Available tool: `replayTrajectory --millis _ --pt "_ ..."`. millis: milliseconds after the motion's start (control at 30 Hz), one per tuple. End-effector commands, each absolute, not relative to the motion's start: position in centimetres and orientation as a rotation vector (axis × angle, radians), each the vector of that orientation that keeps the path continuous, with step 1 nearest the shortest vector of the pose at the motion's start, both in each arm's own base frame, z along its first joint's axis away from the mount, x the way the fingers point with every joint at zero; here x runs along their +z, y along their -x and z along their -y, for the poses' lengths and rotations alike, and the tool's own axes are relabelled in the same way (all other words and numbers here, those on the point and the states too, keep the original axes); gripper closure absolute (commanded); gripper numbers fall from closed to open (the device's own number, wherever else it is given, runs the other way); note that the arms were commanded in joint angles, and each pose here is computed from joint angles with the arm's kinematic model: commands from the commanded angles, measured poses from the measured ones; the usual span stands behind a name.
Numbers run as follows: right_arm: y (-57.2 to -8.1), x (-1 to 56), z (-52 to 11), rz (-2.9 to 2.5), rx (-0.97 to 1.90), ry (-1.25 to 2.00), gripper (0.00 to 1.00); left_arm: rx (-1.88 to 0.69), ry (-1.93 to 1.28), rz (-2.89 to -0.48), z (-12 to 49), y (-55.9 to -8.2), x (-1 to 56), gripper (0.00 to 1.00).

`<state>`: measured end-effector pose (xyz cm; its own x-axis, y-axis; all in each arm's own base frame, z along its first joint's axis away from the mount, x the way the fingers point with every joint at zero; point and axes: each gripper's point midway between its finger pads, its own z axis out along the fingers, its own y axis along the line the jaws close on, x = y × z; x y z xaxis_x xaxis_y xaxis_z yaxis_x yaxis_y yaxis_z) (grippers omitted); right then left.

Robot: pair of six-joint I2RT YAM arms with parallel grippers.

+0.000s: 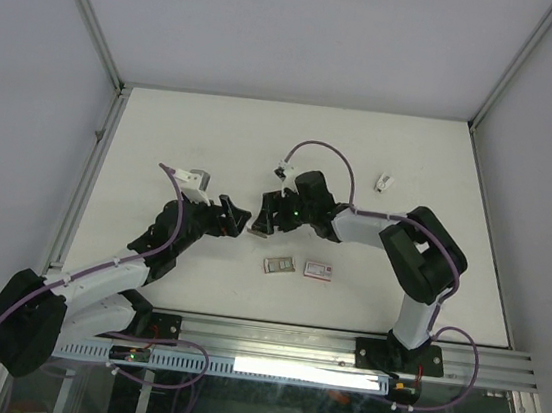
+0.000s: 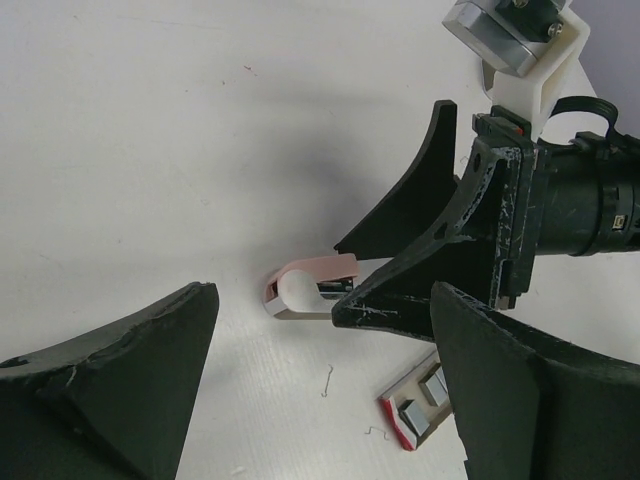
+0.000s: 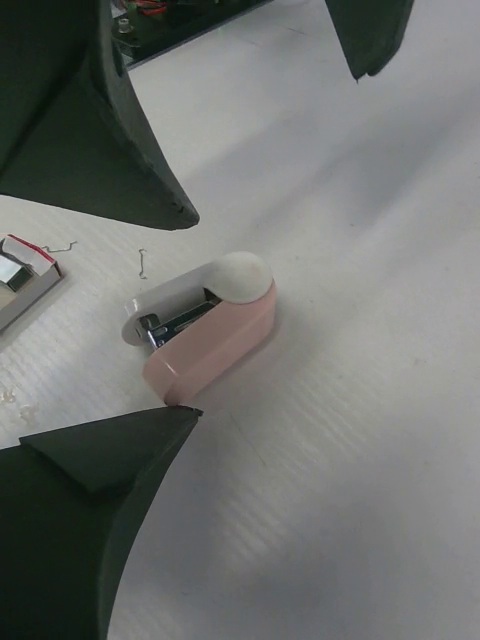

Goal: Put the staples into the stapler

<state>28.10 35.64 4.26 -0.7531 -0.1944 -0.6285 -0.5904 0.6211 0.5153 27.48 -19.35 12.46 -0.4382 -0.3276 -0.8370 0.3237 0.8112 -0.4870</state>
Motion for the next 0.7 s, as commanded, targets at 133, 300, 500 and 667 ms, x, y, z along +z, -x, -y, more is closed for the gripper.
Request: replayTrajectory --millis 133,300,500,667 --pt "-24.2 7.3 -38.6 -2.19 1.223 0.798 0.29 -0.747 0.024 -1.859 19.6 -28.0 13.1 0.1" --pt "-21.9 7.2 -38.8 -2.195 1.231 0.828 0.3 -0.761 0.075 -1.898 19.7 -28.0 12.1 0.12" --pt "-23.3 8.6 -36.6 -2.184 1.078 0.683 0.3 -0.778 0.074 -1.989 20.5 -26.3 9.4 0.16" --pt "-23.8 10.8 -34.1 -2.133 1.002 0.564 0.3 -0.77 0.069 -2.067 20.5 -25.4 7.0 0.35"
